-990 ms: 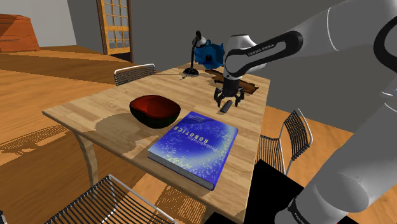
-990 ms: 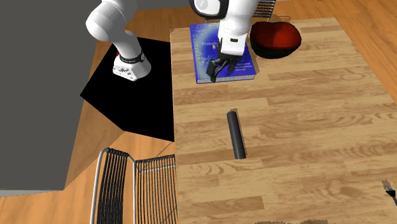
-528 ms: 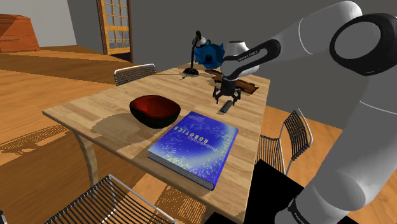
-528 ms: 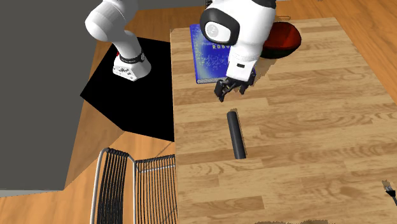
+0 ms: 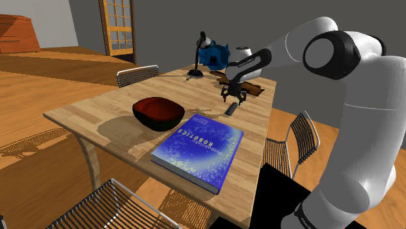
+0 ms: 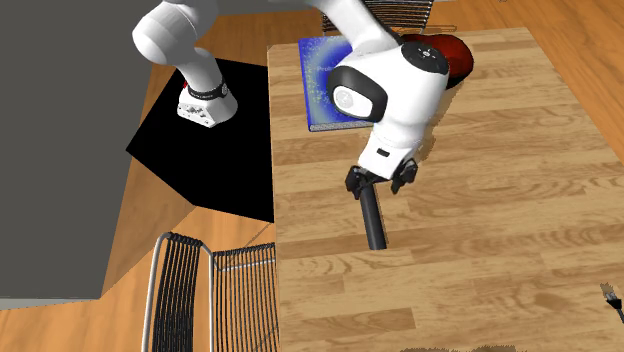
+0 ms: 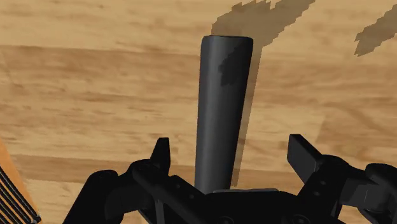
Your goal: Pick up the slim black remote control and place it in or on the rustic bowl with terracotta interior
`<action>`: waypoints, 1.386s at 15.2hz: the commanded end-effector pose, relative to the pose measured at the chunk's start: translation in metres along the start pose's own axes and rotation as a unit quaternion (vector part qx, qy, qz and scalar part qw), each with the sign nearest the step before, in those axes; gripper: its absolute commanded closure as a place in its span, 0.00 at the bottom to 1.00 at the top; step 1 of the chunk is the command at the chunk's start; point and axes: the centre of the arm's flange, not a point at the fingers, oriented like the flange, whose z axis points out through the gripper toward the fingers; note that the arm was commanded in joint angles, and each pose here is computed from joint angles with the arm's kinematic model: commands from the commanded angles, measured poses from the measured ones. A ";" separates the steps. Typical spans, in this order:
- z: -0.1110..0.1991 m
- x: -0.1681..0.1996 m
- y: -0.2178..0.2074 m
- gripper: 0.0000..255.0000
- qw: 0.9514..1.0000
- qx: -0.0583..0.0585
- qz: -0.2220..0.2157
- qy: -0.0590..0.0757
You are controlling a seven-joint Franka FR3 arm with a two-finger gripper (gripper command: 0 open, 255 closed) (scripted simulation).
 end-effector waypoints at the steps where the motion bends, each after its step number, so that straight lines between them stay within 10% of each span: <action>1: 0.013 0.021 0.004 0.00 0.999 0.001 0.034 0.008; 17: 0.055 0.025 0.004 0.00 0.999 0.001 0.040 0.009; 18: 0.055 0.025 0.004 1.00 0.999 0.001 0.040 0.009; 21: 0.054 0.024 0.005 1.00 0.999 0.001 0.039 0.009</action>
